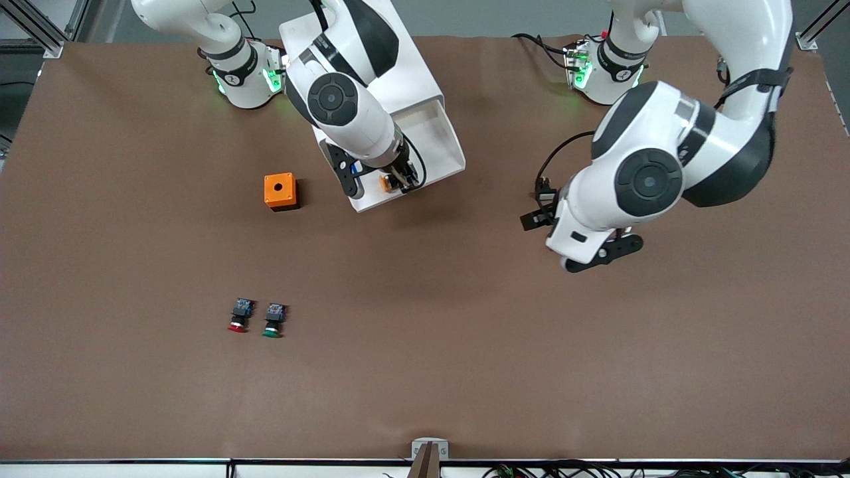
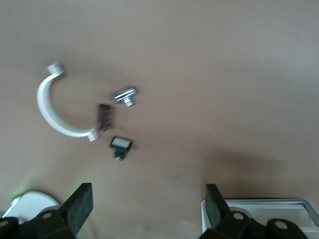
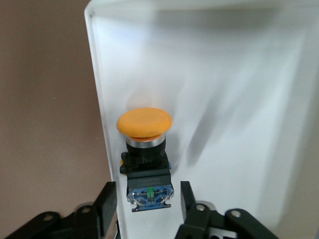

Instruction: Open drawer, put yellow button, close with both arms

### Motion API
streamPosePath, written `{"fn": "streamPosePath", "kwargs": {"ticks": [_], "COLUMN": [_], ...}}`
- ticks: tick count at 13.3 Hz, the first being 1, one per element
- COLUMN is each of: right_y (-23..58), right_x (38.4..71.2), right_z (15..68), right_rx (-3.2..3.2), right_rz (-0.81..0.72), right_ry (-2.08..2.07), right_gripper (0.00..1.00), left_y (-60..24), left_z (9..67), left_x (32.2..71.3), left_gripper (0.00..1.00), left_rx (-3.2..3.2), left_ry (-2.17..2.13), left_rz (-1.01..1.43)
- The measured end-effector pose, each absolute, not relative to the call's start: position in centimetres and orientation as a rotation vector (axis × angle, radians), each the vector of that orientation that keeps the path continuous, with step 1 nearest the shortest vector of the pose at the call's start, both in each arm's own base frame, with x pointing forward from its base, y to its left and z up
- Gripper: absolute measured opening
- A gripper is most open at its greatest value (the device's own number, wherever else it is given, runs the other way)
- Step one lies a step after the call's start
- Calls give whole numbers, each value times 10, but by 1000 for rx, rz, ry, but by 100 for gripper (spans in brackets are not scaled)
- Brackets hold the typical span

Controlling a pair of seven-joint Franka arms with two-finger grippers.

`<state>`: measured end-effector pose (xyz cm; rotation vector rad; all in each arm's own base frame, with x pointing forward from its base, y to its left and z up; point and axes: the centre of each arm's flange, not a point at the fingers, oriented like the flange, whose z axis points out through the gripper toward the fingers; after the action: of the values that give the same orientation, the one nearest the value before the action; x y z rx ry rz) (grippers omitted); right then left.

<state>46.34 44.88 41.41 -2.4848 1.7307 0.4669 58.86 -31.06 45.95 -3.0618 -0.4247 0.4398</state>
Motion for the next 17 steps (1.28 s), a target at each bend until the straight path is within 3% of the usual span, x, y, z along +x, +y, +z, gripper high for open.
{"fn": "streamPosePath", "kwargs": {"ticks": [3,7,10,17], "right_y": [429,330,245,64], "right_x": [485,550,590,632], "right_z": [441,507,528,532], "right_rx": [-2472,-2600,-2680,-3014], "right_rz": [389,342,314,122], "right_ry": [1726,1562,1349,556], "right_gripper": [99,100,100,100], "left_y": [-351,-423,-479,-533], "left_z": [432,406,378,348], "left_x": [576,544,517,471], "left_gripper": [100,100,100,100], "left_rx": [-3119,-3174,-3199,-3165], "left_ry": [-350,-294,-195,-249], "left_rz": [386,325,201,180]}}
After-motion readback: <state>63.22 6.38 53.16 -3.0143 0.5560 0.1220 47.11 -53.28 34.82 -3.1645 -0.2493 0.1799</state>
